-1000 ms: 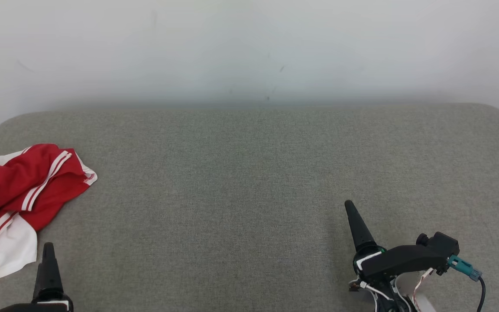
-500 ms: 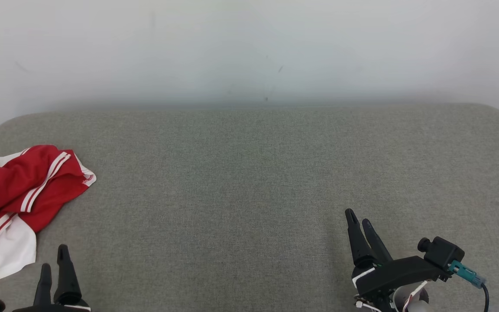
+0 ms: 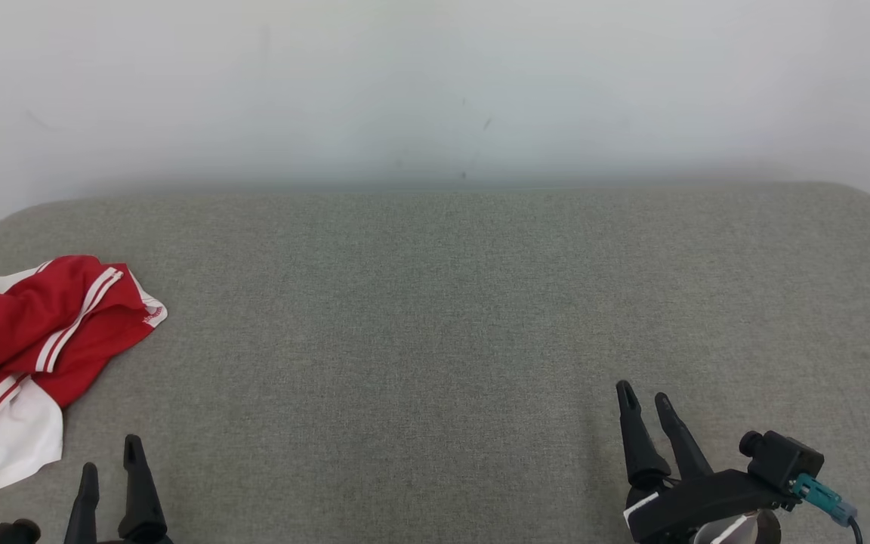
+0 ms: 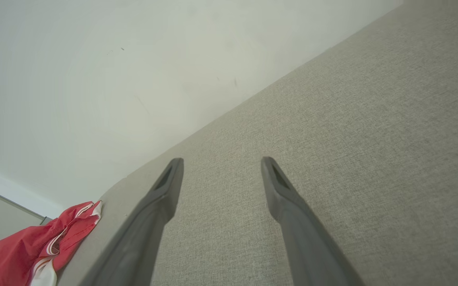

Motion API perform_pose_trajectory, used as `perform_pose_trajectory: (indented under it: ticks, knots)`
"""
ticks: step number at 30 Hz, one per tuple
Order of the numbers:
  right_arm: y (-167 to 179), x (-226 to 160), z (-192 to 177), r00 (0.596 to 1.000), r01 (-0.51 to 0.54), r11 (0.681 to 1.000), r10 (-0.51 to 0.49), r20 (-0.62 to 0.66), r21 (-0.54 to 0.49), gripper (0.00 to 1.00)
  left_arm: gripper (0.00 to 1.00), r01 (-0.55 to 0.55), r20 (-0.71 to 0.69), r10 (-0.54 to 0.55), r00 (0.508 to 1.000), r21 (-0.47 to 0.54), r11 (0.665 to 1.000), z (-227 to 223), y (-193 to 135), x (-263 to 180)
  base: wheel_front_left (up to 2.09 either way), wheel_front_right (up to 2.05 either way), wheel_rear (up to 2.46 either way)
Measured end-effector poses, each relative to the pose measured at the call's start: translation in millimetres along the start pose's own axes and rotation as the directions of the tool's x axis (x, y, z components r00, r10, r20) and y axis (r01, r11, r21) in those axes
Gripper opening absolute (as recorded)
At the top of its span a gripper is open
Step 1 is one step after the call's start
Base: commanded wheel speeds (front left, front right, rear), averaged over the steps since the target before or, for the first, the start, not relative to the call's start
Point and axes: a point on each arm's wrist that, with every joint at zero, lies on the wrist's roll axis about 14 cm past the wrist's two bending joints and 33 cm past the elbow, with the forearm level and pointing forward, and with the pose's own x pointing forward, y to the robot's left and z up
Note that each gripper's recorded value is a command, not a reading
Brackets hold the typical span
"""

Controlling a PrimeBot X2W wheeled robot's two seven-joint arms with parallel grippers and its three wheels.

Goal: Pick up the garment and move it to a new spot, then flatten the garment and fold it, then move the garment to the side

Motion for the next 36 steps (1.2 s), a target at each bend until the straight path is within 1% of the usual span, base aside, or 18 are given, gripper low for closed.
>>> perform_pose_trajectory:
  ticks: [10, 18, 31, 36]
  knots:
    - [-5, -9, 1, 1.0, 0.006, 0.993, -0.005, 0.012, -0.117, 1.0, 1.0, 0.039, 0.006, -0.04, 0.999, 0.122, 0.992, -2, -9, -3, 0.0, 0.0, 0.0]
    - [-9, -16, 3, 1.0, 0.012, 0.98, -0.008, 0.022, -0.198, 1.0, 1.0, 0.065, 0.018, -0.07, 0.997, 0.209, 0.976, -1, -15, -5, 0.0, 0.0, 0.0]
    - [-11, -26, 4, 1.0, 0.009, 0.947, 0.001, 0.031, -0.322, 1.0, 1.0, 0.081, 0.03, -0.094, 0.995, 0.306, 0.949, -1, -18, -12, 0.0, 0.0, 0.0]
    - [-9, -27, 6, 0.999, 0.002, 0.93, 0.013, 0.039, -0.367, 1.0, 1.0, 0.092, 0.034, -0.11, 0.993, 0.351, 0.932, -1, -22, -13, 0.0, 0.0, 0.0]
